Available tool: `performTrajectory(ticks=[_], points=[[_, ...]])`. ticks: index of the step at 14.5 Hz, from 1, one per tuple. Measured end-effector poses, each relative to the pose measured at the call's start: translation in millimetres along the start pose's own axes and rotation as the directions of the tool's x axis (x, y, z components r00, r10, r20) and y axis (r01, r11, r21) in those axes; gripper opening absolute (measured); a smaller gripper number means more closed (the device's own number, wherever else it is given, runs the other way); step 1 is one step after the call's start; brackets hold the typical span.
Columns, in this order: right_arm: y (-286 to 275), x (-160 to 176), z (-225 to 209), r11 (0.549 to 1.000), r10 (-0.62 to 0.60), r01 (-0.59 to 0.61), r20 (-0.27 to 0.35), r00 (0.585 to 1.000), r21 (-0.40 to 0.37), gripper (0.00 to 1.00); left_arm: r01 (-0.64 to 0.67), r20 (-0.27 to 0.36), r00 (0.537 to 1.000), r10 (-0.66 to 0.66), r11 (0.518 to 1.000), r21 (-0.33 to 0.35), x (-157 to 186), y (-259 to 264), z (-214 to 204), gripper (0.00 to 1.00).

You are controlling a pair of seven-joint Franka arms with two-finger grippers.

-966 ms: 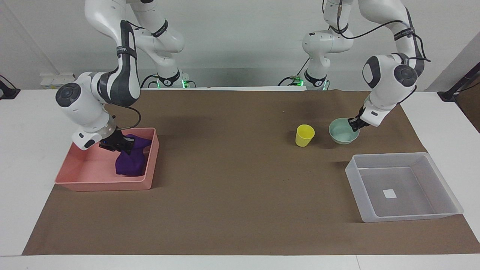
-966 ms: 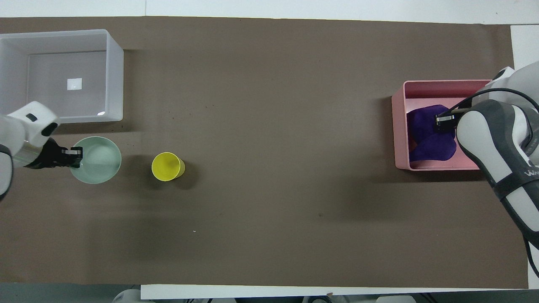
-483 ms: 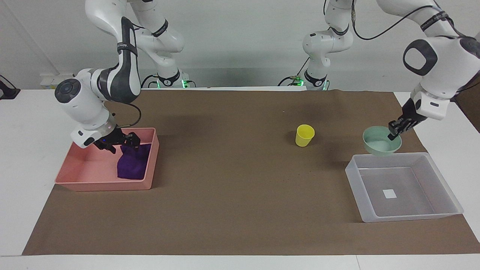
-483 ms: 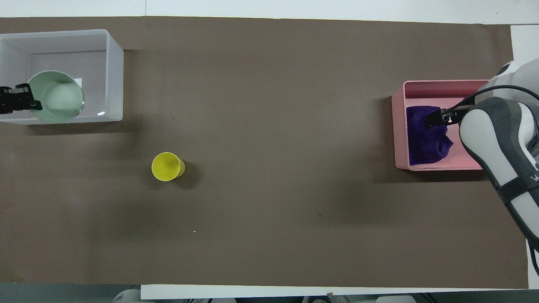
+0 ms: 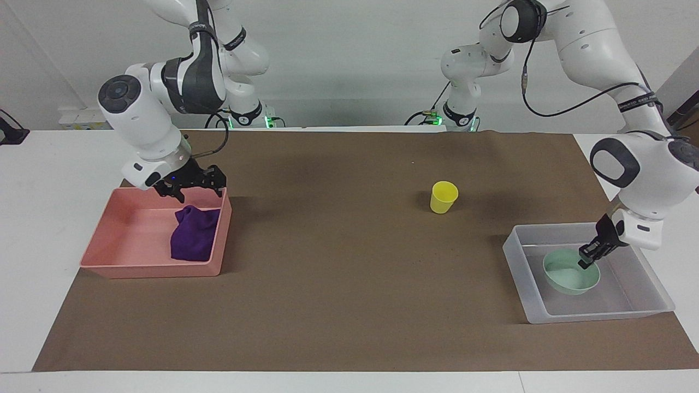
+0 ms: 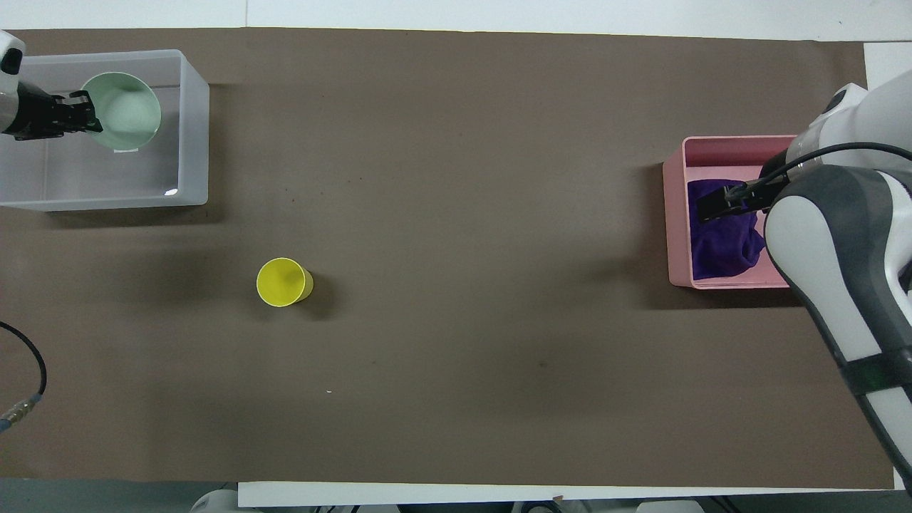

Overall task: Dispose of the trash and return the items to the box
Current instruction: 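Lift the green bowl with the left gripper and place it in the clear bin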

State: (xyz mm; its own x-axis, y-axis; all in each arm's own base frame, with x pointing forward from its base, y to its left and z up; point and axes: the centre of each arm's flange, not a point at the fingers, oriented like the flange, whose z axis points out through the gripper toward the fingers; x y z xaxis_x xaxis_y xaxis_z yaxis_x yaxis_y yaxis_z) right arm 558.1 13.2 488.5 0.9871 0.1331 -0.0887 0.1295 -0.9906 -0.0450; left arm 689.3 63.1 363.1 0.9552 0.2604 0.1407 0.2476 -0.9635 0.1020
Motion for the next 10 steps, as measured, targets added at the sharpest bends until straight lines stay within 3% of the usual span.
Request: performTrajectory(ticks=[2,3,7,10], points=[[-7,-3,-20,1.0,0.003,-0.003,0.021,1.0,0.001,1.0,0.006,0.024,1.0,-0.006,1.0,0.005,-4,-5,17,0.04],[-10,-5,-30,1.0,0.0,0.0,0.032,0.999,0.002,1.0,0.008,0.03,1.0,-0.009,1.0,0.007,-6,-7,21,0.12],[-14,-17,-74,1.0,-0.006,0.005,0.077,0.997,0.006,1.0,0.009,0.023,1.0,-0.009,1.0,0.005,-5,-6,14,0.56],[-15,-33,-100,1.0,-0.002,0.001,0.083,0.997,0.004,1.0,-0.008,0.023,1.0,0.008,1.0,-0.006,-9,7,-40,0.89]])
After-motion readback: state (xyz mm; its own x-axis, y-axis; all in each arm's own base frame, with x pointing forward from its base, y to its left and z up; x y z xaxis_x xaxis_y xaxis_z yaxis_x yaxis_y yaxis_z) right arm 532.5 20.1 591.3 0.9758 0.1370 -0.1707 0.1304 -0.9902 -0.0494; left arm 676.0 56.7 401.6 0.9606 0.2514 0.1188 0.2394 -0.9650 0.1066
